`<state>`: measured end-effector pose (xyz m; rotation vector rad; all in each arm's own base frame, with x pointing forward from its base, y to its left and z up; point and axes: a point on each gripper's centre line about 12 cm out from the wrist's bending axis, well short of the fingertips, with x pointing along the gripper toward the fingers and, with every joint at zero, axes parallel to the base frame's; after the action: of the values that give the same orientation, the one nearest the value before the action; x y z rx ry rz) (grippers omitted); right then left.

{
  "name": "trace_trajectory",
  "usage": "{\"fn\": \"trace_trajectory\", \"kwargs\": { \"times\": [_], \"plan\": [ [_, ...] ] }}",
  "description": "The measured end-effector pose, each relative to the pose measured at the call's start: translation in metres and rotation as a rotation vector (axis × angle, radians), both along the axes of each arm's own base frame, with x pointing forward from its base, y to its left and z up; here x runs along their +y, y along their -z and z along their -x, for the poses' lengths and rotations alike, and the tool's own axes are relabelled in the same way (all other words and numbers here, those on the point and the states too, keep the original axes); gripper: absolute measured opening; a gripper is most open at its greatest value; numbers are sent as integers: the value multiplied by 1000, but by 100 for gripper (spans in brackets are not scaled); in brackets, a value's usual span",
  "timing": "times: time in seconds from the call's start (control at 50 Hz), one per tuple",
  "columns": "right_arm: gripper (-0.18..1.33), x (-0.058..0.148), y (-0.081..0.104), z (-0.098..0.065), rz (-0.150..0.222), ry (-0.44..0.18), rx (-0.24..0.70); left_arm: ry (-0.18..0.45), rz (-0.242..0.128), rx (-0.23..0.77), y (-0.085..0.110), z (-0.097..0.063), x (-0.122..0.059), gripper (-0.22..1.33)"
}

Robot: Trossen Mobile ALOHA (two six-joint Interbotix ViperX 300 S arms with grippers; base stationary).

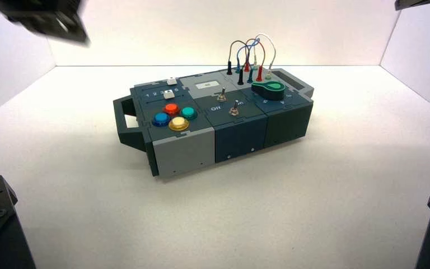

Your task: Flip the bottom switch off with the right gripper.

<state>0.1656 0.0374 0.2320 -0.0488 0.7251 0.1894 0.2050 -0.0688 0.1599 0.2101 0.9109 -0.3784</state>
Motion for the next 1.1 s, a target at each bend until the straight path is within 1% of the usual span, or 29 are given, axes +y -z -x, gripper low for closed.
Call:
{"fn": "trace_trajectory", "kwargs": {
  "times": [0.02, 0.04, 0.1, 0.2, 0.34, 0.6, 0.8, 1.04, 1.1],
  "plan": [
    [-14, 0, 0, -1, 0, 0, 5, 4, -2, 7, 1, 0, -1, -16],
    [-14, 1, 0, -2, 0, 0, 6, 22, -12, 39, 5, -1, -5, -16],
    [-14, 1, -2, -4, 1, -1, 5, 43, -30, 106, 13, -1, -9, -16],
    [-14, 2, -4, -7, 0, -1, 0, 58, -53, 198, 25, -4, -14, -16],
    [-14, 3, -6, -13, 0, -1, 6, 81, -78, 275, 36, -6, -20, -16],
    [-14, 6, 0, -23, 4, -3, 37, 124, -92, 300, 42, -10, -33, -16],
    [-14, 9, 0, -24, 1, -12, 38, 127, -100, 321, 48, -15, -36, -16],
    [-14, 11, -5, -25, -5, -20, 26, 129, -118, 370, 61, -20, -38, -16],
    [-14, 12, -5, -25, -4, -25, 23, 131, -123, 378, 64, -23, -40, -16]
  ]
}}
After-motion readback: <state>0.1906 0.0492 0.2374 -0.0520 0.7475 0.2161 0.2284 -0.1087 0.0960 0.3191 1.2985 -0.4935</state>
